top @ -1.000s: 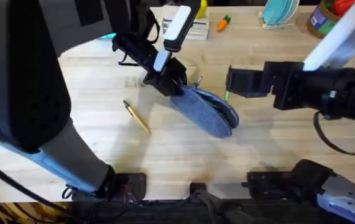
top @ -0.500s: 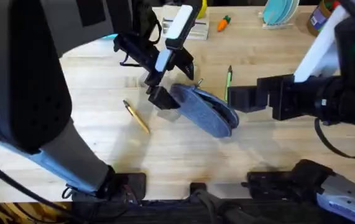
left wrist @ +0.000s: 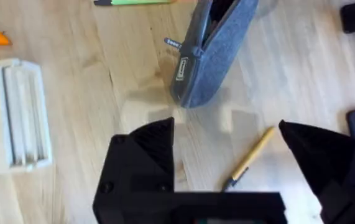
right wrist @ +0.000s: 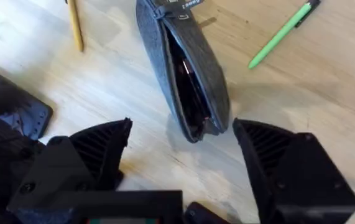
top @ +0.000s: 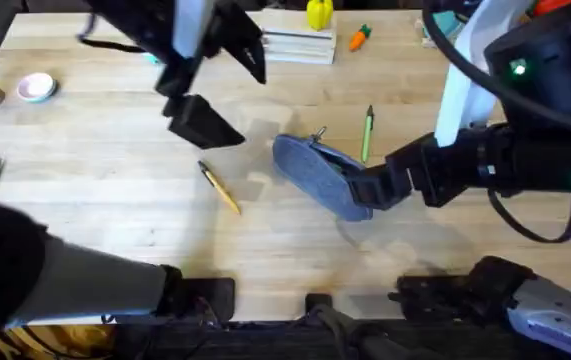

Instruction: Unzip the bag, pick up the pens from the table one at a time and place them inside, then zip the bag closed.

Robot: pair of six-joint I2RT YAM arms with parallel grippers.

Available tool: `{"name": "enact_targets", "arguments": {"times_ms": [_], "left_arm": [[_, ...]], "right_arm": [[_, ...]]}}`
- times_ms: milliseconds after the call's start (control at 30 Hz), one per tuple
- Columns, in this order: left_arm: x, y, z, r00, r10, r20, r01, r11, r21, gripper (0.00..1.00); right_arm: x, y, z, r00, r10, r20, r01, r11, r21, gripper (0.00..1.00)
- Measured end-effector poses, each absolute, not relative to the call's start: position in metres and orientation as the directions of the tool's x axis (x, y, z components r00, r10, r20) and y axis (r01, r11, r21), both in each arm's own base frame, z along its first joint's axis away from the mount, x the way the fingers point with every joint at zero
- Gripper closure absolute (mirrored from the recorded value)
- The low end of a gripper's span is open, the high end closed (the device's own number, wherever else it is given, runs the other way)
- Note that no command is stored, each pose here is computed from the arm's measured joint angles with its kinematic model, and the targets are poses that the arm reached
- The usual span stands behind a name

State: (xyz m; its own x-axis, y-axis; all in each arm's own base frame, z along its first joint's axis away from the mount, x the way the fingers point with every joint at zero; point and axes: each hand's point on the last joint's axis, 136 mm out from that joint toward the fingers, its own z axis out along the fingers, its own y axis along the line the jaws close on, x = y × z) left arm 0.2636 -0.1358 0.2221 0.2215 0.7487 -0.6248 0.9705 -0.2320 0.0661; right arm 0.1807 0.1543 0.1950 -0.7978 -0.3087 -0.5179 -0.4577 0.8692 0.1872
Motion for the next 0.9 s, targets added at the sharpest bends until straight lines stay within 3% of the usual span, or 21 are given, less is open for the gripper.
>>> {"name": "enact_targets", "arguments": {"times_ms": [367, 400, 567, 600, 900], "left_arm": [[0.243, -0.091, 0.269, 0.139, 0.786, -0.602, 0.987, -0.060, 0.149, 0.007], [0.241, -0.089, 0.272, 0.139, 0.788, -0.599, 0.986, -0.052, 0.161, 0.008], [0.234, -0.088, 0.282, 0.156, 0.793, -0.589, 0.978, -0.042, 0.204, 0.007], [0.234, -0.088, 0.282, 0.157, 0.793, -0.589, 0.978, -0.042, 0.205, 0.007], [0.234, -0.088, 0.281, 0.156, 0.793, -0.589, 0.978, -0.041, 0.203, 0.008]], "right_arm": [[0.188, 0.162, 0.202, -0.750, -0.340, -0.568, -0.512, 0.841, 0.173, 0.014], [0.188, 0.162, 0.202, -0.748, -0.343, -0.569, -0.515, 0.840, 0.171, 0.114], [0.189, 0.163, 0.198, -0.737, -0.381, -0.559, -0.541, 0.828, 0.148, 0.826], [0.189, 0.163, 0.195, -0.740, -0.388, -0.550, -0.542, 0.828, 0.145, 0.933], [0.198, 0.168, 0.166, -0.743, -0.493, -0.454, -0.589, 0.803, 0.091, 0.967]]}}
